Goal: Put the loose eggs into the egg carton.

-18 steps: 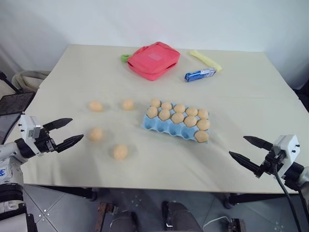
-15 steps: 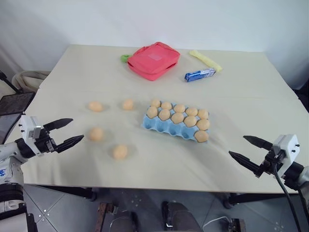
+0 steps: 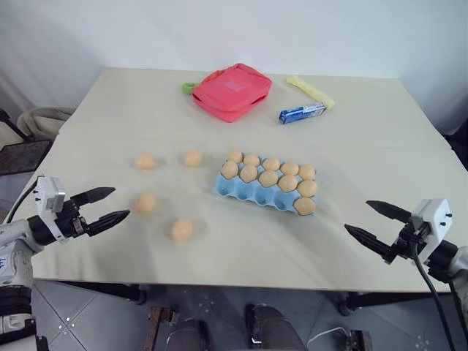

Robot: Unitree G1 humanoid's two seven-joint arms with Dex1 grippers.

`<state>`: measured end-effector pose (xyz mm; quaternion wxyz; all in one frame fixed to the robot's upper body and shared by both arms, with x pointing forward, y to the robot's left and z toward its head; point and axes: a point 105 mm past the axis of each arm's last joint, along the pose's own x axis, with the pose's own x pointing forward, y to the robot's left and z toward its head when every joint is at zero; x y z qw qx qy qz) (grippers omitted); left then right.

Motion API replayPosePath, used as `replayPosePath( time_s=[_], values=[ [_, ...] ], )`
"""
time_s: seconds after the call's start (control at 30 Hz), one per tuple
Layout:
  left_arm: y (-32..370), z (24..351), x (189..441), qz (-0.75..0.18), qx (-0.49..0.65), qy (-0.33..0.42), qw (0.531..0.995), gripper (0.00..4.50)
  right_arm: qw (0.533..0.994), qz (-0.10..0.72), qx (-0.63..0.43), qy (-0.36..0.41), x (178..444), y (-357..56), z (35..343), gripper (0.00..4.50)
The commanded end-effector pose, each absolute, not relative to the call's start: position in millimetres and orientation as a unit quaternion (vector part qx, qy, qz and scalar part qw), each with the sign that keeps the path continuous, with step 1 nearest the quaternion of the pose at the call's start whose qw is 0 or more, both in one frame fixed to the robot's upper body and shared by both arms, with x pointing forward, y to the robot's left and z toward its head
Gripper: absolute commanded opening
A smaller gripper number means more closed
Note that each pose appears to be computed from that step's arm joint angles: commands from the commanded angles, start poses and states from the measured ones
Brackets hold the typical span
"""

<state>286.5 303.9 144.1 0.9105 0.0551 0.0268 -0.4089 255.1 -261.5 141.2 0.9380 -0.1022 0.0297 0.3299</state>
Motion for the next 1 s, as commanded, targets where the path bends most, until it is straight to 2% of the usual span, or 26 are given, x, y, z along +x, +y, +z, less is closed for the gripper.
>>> replayPosePath(
  time_s=[0.03,0.33,0.57,0.8,0.87,1.0],
  values=[
    [302,165,282,-0.405,0.098,-0.007,0.909,4.48,0.937,0.330,-0.116,0.019,258,-265,150,4.50],
    [251,178,269,-0.380,0.113,-0.032,0.918,4.48,0.933,0.339,-0.119,0.025,262,-266,151,4.50],
    [211,158,257,-0.367,0.078,0.011,0.927,4.48,0.929,0.349,-0.123,0.025,268,-265,154,4.50],
    [196,139,256,-0.339,0.063,0.057,0.937,4.48,0.926,0.355,-0.124,0.026,271,-264,154,4.50],
    [195,130,260,-0.320,0.093,0.063,0.941,4.48,0.926,0.357,-0.124,0.027,271,-263,154,4.50],
    [183,120,261,-0.330,0.089,0.066,0.937,4.48,0.925,0.358,-0.124,0.027,272,-263,154,4.50]
  ],
)
